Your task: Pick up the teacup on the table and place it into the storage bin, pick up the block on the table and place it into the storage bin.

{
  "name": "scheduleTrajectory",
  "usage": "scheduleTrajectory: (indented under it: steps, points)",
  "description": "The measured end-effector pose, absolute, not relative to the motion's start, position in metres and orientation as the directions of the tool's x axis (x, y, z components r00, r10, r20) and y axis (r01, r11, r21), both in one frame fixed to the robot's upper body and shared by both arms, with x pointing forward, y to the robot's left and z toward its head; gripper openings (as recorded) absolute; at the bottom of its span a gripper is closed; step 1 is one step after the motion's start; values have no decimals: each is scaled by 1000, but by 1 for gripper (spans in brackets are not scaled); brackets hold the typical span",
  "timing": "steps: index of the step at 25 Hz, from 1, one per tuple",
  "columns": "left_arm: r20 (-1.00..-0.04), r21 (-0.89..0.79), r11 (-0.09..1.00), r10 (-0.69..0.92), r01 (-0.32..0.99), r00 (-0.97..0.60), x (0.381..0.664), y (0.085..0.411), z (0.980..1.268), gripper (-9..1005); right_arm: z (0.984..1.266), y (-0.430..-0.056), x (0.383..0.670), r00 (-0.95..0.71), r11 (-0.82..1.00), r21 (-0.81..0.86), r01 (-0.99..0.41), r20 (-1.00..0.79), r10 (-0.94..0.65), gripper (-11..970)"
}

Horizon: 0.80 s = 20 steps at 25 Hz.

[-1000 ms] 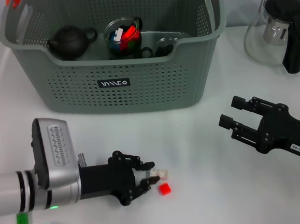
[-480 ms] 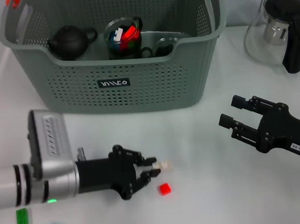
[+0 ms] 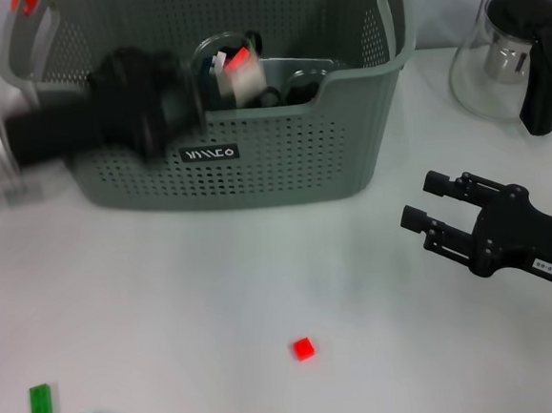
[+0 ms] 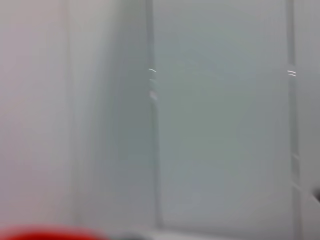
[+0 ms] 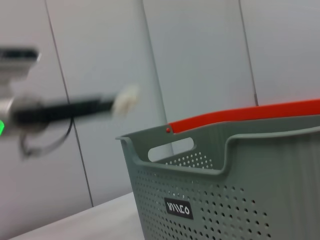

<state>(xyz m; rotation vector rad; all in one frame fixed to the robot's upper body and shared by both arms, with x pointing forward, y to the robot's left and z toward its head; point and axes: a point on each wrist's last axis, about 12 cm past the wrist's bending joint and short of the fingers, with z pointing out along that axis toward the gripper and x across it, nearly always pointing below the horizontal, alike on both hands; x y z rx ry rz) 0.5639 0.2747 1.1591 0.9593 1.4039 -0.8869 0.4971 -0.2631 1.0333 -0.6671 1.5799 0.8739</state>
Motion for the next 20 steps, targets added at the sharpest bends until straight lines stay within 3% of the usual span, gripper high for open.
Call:
scheduleTrajectory:
  steps: [3, 7, 14, 20]
  points:
    - [-996, 32, 425, 93, 905, -8, 597, 270, 1198, 186, 1033, -262, 498, -185, 559, 179, -810, -982, 46, 638]
    - [-970, 116, 520, 243, 846, -17, 643, 246, 1216, 194, 1034, -261, 498, -184, 557, 180, -811, -982, 49, 639]
    - [-827, 393, 626, 560, 673, -38, 679, 194, 1185, 208, 1034, -260, 498, -183, 554, 181, -813, -982, 52, 638]
    - [-786, 446, 632, 615, 634, -60, 676, 187, 1168, 219, 1034, -261, 498, -181, 559, 181, -809, -982, 57, 638]
